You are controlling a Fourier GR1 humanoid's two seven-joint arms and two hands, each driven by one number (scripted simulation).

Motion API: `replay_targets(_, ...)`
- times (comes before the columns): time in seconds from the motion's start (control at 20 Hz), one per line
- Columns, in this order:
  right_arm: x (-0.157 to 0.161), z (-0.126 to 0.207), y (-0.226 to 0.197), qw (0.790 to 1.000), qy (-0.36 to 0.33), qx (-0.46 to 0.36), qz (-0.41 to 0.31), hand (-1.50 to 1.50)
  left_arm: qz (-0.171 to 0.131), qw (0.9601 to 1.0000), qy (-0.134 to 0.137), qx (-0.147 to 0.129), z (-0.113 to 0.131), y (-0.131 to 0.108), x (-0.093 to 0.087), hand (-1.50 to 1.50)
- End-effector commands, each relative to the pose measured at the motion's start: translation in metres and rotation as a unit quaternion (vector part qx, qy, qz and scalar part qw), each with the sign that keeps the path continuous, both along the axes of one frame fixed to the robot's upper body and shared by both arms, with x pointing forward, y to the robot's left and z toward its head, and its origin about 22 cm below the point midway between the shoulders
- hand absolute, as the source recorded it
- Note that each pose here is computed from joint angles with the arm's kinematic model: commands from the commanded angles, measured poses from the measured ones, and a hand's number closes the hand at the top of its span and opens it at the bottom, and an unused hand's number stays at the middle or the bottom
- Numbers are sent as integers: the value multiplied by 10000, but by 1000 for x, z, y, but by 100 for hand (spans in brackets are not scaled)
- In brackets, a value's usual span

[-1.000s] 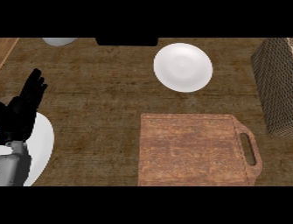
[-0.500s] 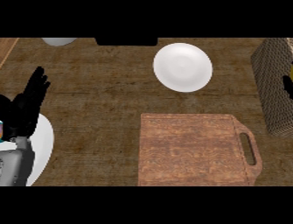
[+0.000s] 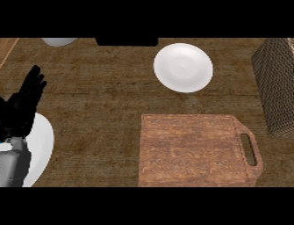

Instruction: Pick the lemon from the cutting board and place it in the basket

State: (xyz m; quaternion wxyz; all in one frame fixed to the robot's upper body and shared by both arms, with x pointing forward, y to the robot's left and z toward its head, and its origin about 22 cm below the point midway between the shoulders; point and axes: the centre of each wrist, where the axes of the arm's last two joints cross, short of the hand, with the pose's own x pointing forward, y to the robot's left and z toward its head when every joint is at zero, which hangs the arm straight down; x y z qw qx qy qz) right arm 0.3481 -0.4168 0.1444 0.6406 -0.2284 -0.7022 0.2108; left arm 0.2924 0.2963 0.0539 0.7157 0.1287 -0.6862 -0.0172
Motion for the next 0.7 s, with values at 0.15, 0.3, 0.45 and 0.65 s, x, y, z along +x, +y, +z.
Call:
replay_targets(0.15, -4, 44, -6, 9558, -1076, -2702, 436, 150, 6, 10000, 45, -49, -7, -4, -2, 0)
replay_targets(0.3, -8, 23, -15, 9295, -1591, -3299, 429, 150, -35, 9999, -152, -23, 3, -2, -3, 0)
replay_targets(0.45, -3, 2, -9, 9105, -1879, -3665, 365, 150, -25, 10000, -28, -11, 4, -7, -2, 0)
replay_targets(0.65, 28, 3, 1, 9088, -1937, -3685, 271, 150, -37, 9999, -2, -119, -19, 2, -3, 0)
